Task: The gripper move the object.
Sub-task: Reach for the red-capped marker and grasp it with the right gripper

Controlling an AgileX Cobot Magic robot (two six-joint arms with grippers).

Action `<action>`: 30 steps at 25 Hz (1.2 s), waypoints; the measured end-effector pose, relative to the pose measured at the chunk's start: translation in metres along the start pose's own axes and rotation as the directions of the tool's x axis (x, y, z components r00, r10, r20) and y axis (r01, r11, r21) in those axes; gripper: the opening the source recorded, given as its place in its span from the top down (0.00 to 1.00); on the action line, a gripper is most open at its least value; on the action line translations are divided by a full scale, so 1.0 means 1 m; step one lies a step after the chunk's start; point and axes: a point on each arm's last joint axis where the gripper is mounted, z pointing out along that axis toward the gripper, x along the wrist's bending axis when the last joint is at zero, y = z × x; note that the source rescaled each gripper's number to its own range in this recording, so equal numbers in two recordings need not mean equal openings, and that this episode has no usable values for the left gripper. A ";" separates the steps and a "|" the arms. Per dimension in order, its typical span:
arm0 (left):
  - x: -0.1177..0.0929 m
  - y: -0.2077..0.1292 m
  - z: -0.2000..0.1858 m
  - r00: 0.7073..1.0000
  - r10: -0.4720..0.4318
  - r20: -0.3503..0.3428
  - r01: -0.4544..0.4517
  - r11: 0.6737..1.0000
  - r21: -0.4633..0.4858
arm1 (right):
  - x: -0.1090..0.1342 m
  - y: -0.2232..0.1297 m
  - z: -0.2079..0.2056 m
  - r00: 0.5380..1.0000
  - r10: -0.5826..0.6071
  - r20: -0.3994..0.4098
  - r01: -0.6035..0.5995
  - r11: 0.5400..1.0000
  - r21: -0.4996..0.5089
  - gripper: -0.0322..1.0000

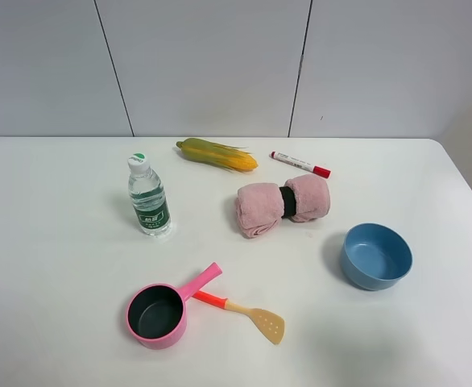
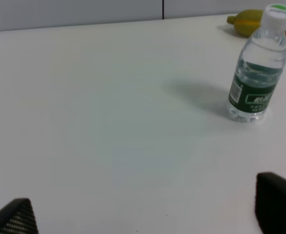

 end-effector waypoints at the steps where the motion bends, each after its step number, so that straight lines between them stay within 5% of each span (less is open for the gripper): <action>1: 0.000 0.000 0.000 1.000 0.000 0.000 0.000 1.000 0.000 | 0.000 0.000 0.000 1.000 0.000 0.000 0.000 1.000 0.000 0.00; 21: 0.000 0.000 0.000 1.000 0.000 0.000 0.000 1.000 0.000 | 0.004 0.002 0.001 0.999 -0.025 -0.042 0.026 1.000 0.017 0.00; 30: 0.000 0.000 0.000 1.000 0.000 0.001 0.000 1.000 0.000 | 0.014 0.099 0.011 0.969 -0.187 -0.160 0.207 0.971 0.120 0.00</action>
